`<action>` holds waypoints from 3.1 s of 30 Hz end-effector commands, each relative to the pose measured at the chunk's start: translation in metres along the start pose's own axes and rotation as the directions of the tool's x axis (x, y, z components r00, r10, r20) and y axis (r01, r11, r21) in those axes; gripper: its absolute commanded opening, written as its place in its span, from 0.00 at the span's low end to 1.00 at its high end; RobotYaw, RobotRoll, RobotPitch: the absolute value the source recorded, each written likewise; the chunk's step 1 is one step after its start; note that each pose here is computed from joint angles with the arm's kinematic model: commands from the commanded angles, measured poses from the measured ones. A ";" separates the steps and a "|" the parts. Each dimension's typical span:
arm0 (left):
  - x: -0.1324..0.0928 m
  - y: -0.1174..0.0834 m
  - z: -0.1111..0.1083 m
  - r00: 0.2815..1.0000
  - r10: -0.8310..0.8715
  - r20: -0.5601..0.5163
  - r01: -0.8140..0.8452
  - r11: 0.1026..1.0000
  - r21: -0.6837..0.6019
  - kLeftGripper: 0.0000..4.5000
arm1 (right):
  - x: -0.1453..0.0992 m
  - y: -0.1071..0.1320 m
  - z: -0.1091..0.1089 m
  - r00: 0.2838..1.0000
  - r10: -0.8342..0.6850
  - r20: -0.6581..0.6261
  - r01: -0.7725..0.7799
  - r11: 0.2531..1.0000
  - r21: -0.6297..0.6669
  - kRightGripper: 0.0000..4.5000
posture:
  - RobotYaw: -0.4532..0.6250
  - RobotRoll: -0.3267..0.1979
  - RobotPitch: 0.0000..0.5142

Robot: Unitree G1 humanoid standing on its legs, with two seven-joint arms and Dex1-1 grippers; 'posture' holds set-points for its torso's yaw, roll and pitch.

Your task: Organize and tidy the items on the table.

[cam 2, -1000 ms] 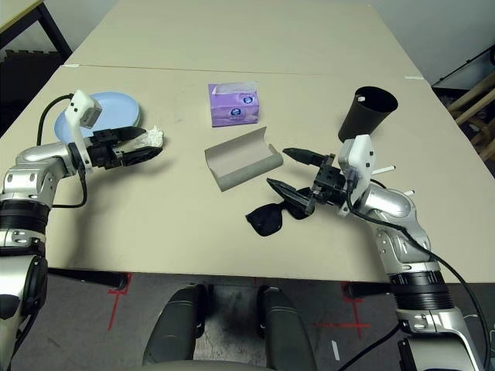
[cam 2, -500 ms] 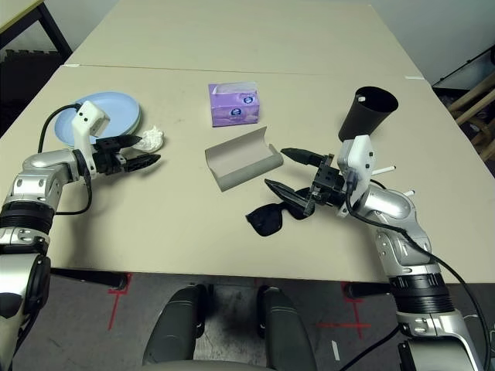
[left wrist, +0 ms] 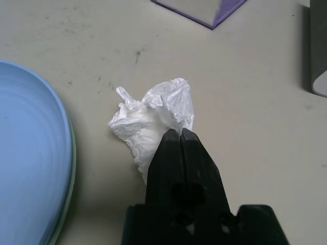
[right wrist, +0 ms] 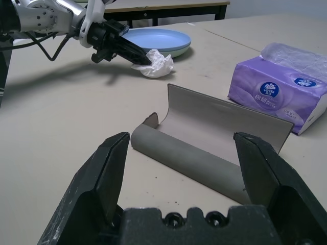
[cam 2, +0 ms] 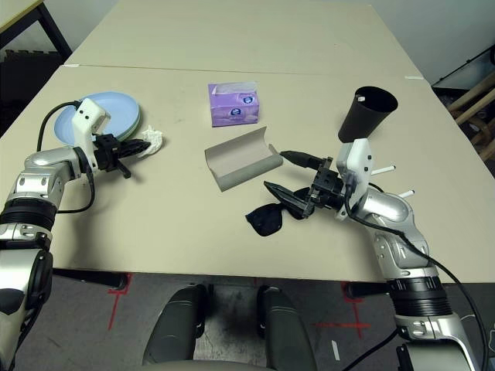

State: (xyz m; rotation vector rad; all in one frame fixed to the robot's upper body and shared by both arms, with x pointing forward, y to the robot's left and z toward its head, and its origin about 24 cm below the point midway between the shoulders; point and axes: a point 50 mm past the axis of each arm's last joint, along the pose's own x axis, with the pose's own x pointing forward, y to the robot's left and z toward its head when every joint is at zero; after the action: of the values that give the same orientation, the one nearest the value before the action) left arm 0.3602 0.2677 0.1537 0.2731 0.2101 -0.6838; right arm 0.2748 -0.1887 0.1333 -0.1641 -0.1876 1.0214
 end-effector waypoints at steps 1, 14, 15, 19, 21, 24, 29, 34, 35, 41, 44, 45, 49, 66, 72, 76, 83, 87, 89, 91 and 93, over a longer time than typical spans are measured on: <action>-0.009 0.010 0.024 0.997 0.037 0.065 -0.040 0.998 0.038 0.00 | 0.000 0.001 0.001 1.000 -0.001 0.007 0.001 1.000 -0.002 1.00 | 0.57 0.62 0.33; -0.029 0.047 0.066 0.925 0.337 0.174 -0.341 0.940 -0.008 0.00 | 0.005 0.000 0.002 1.000 0.010 0.017 -0.010 1.000 0.000 1.00 | 0.58 0.62 0.33; -0.030 0.050 0.065 0.913 0.372 0.169 -0.376 0.927 -0.012 0.00 | 0.005 0.000 0.002 1.000 0.009 0.017 -0.009 1.000 -0.001 1.00 | 0.57 0.62 0.33; -0.035 0.058 0.056 0.873 0.469 0.132 -0.471 0.882 -0.018 0.00 | 0.003 0.001 0.002 1.000 0.007 0.016 -0.007 1.000 -0.001 1.00 | 0.57 0.62 0.33; -0.036 0.059 0.051 0.870 0.480 0.110 -0.482 0.876 -0.006 0.00 | 0.002 0.000 0.002 1.000 0.003 0.015 -0.003 1.000 -0.001 1.00 | 0.57 0.62 0.32; -0.036 0.060 0.046 0.863 0.497 0.085 -0.500 0.866 0.017 0.15 | 0.002 0.000 0.002 1.000 -0.002 0.013 0.002 1.000 -0.003 1.00 | 0.57 0.62 0.32; -0.034 0.056 0.051 0.895 0.423 0.138 -0.431 0.902 0.034 0.58 | 0.001 -0.003 0.002 1.000 -0.009 0.012 0.009 1.000 -0.005 1.00 | 0.57 0.62 0.33; -0.028 0.044 0.060 0.944 0.251 0.215 -0.274 0.958 0.082 0.99 | 0.000 -0.006 0.002 1.000 -0.014 0.011 0.015 1.000 -0.007 1.00 | 0.58 0.62 0.34; -0.027 0.042 0.061 0.948 0.225 0.224 -0.250 0.964 0.089 0.99 | 0.000 -0.006 0.003 1.000 -0.015 0.011 0.015 1.000 -0.007 1.00 | 0.58 0.62 0.34; -0.014 0.017 0.058 0.966 -0.048 0.256 0.011 0.990 0.143 0.99 | 0.001 -0.008 0.003 1.000 -0.017 0.013 0.017 1.000 -0.006 1.00 | 0.58 0.62 0.35; -0.009 0.009 0.054 0.959 -0.120 0.257 0.085 0.986 0.144 0.99 | 0.000 -0.009 0.004 1.000 -0.016 0.012 0.016 1.000 -0.008 1.00 | 0.58 0.62 0.35; -0.008 0.006 0.052 0.954 -0.153 0.259 0.117 0.982 0.149 0.99 | 0.000 -0.010 0.004 1.000 -0.016 0.011 0.016 1.000 -0.008 1.00 | 0.58 0.62 0.36; -0.008 -0.005 0.047 0.924 -0.275 0.264 0.235 0.956 0.174 0.99 | -0.002 -0.010 0.005 1.000 -0.017 0.007 0.017 1.000 -0.009 1.00 | 0.57 0.62 0.36; 0.004 -0.047 0.026 0.810 -0.569 0.142 0.502 0.797 0.336 0.99 | -0.005 -0.014 0.019 0.998 -0.003 -0.065 -0.001 0.998 -0.061 1.00 | 0.55 0.62 0.42; 0.006 -0.056 0.026 0.779 -0.612 0.135 0.533 0.761 0.371 0.99 | -0.002 -0.017 0.031 0.989 0.028 -0.145 -0.042 0.994 -0.100 1.00 | 0.55 0.62 0.43; 0.007 -0.064 0.025 0.743 -0.653 0.150 0.562 0.729 0.390 0.99 | 0.001 -0.017 0.036 0.958 0.075 -0.276 -0.107 0.989 -0.100 1.00 | 0.55 0.62 0.44; 0.005 -0.081 0.021 0.666 -0.728 0.163 0.635 0.668 0.388 0.99 | 0.001 -0.010 0.037 0.870 0.170 -0.462 -0.249 0.962 -0.116 1.00 | 0.56 0.62 0.45; 0.004 -0.085 0.023 0.651 -0.738 0.177 0.641 0.659 0.393 0.99 | 0.004 -0.008 0.037 0.863 0.177 -0.473 -0.280 0.947 -0.157 1.00 | 0.56 0.62 0.46; 0.005 -0.087 0.024 0.648 -0.741 0.178 0.641 0.656 0.398 0.99 | 0.004 -0.007 0.037 0.855 0.185 -0.484 -0.298 0.940 -0.166 1.00 | 0.56 0.62 0.46; 0.005 -0.088 0.025 0.645 -0.743 0.180 0.639 0.654 0.405 0.99 | 0.005 -0.005 0.038 0.833 0.217 -0.509 -0.358 0.913 -0.195 1.00 | 0.56 0.62 0.46; 0.005 -0.088 0.026 0.645 -0.743 0.181 0.638 0.653 0.408 0.99 | 0.006 -0.003 0.040 0.802 0.249 -0.543 -0.431 0.871 -0.236 1.00 | 0.56 0.62 0.46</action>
State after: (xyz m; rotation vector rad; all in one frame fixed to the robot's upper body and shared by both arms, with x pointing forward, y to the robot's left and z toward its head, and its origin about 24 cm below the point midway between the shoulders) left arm 0.3128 0.1952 0.1634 0.3670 -0.1422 -1.5228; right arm 0.2749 -0.1883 0.1704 -0.7270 0.1640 1.2145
